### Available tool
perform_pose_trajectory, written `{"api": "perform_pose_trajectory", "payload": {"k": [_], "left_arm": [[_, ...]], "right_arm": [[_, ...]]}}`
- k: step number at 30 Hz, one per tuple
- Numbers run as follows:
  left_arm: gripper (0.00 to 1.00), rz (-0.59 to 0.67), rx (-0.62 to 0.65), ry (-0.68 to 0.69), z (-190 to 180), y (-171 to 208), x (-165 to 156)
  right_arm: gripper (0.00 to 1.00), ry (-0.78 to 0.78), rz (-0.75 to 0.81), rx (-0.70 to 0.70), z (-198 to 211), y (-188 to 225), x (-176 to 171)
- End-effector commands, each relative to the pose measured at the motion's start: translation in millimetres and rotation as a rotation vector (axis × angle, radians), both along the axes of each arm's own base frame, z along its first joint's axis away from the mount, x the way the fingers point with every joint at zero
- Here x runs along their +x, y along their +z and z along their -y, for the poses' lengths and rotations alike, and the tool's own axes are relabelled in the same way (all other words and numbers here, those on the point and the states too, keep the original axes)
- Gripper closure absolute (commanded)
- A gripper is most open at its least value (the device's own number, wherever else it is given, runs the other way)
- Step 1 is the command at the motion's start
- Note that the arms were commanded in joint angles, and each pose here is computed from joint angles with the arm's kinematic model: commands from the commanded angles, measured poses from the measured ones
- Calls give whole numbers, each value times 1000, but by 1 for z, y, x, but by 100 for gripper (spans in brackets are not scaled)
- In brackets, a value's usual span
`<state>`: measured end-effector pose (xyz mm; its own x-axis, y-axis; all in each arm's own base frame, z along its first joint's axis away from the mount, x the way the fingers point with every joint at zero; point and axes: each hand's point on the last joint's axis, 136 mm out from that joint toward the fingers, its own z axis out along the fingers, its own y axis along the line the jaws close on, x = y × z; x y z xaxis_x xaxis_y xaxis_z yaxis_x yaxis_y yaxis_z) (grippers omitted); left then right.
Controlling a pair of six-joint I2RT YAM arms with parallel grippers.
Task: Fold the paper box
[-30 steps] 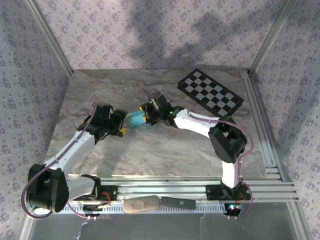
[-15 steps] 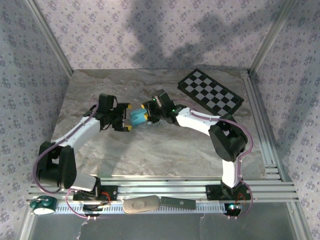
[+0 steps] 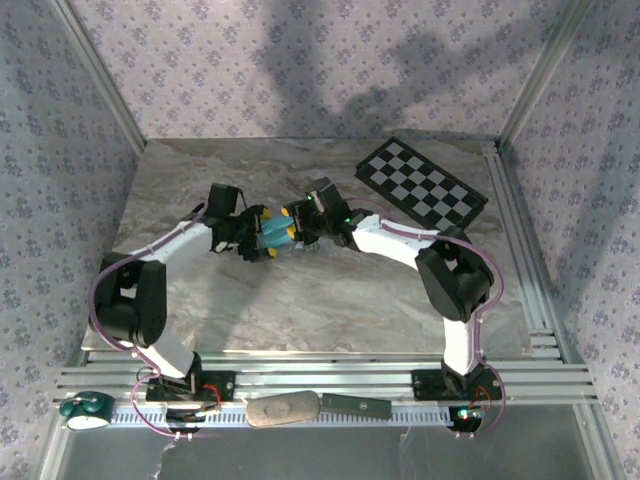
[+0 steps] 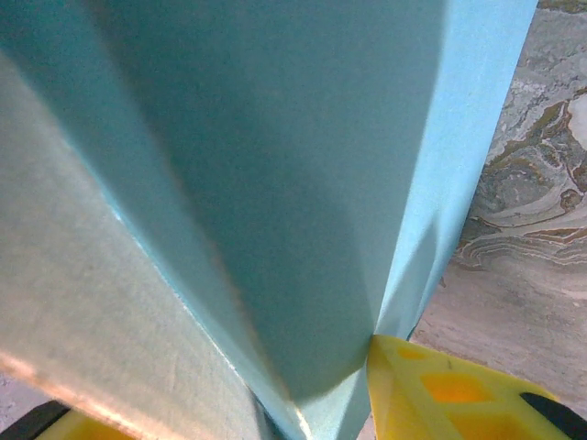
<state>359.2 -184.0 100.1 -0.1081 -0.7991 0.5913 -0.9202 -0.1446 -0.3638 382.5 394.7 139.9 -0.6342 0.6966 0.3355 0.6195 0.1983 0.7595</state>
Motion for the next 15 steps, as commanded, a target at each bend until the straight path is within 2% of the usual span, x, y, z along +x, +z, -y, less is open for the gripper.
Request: {"api": "perform_pose_trajectory", "payload": {"k": [1,6,15], "left_arm": [[16,-26,-27,-2,9,5,8],[24,-65,-12,-11,10,0,5],[28,-104,22,0,8,-5,3]], "right_arm": [[57,3,-94,-53,3,-33,-10],[57,3,-94,-57,4,-35,-10],[57,8,-92,-52,3,-34,-9]]}}
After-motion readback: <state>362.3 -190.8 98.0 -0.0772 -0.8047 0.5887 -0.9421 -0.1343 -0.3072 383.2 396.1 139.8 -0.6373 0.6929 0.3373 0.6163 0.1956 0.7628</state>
